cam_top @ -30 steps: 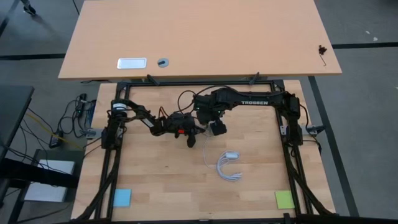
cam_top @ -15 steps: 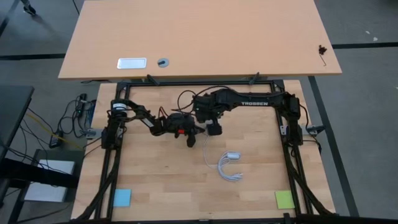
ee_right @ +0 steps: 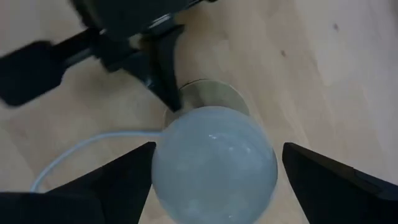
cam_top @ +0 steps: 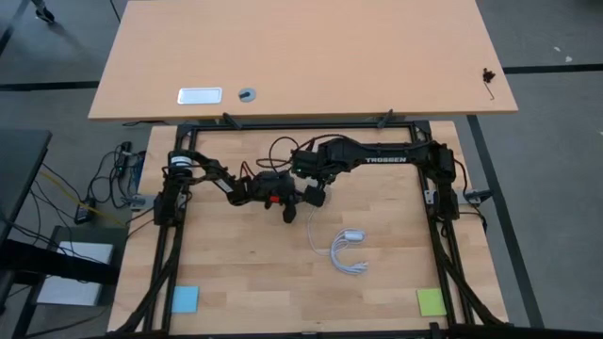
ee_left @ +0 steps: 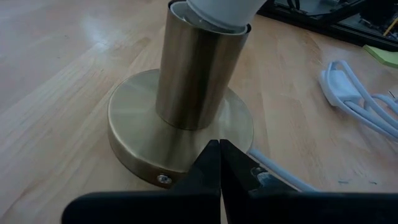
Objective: Screw lightbulb
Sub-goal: Remove the white lightbulb from the golden lamp
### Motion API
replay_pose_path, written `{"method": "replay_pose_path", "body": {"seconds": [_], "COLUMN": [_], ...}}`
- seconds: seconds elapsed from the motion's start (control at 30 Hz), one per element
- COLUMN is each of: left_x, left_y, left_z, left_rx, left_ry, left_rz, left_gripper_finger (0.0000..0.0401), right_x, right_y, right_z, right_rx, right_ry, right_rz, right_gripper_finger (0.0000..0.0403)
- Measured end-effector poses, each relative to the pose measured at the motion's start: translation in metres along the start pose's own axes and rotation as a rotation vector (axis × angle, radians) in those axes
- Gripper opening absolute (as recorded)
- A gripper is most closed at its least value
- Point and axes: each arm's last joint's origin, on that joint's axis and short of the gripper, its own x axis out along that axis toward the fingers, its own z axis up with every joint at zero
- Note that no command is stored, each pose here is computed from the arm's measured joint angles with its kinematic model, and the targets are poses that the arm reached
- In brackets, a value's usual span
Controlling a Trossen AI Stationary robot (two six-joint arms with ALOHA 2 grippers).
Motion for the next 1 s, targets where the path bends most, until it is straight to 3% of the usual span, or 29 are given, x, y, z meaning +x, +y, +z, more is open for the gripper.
{"method": "replay_pose_path", "body": {"seconds": [0.17, 0.43, 0.8, 1.0], "left_x": [0.000, 0.000, 0.000, 0.000], "left_y": [0.000, 0.000, 0.000, 0.000], "left_z": [0.000, 0.000, 0.000, 0.000], "left_rx": [0.000, 0.000, 0.000, 0.000], "left_ry": [0.002, 0.002, 0.002, 0.002], "left_rz": [0.001, 0.001, 0.002, 0.002], "left_gripper_finger": [0.0000, 0.0000, 0.0000, 0.0000], "right_x": [0.000, 0.000, -0.021, -0.041], "right_y": [0.000, 0.000, -0.005, -0.012], "right_z": [0.000, 0.000, -0.008, -0.015], "right_rx": [0.017, -0.072, -0.363, -0.365], "right_ry": [-0.001, -0.001, -0.005, -0.028], "right_rz": [-0.005, -0.005, 0.006, 0.003], "right_gripper_finger": [0.0334, 0.0242, 0.0244, 0.0244]}}
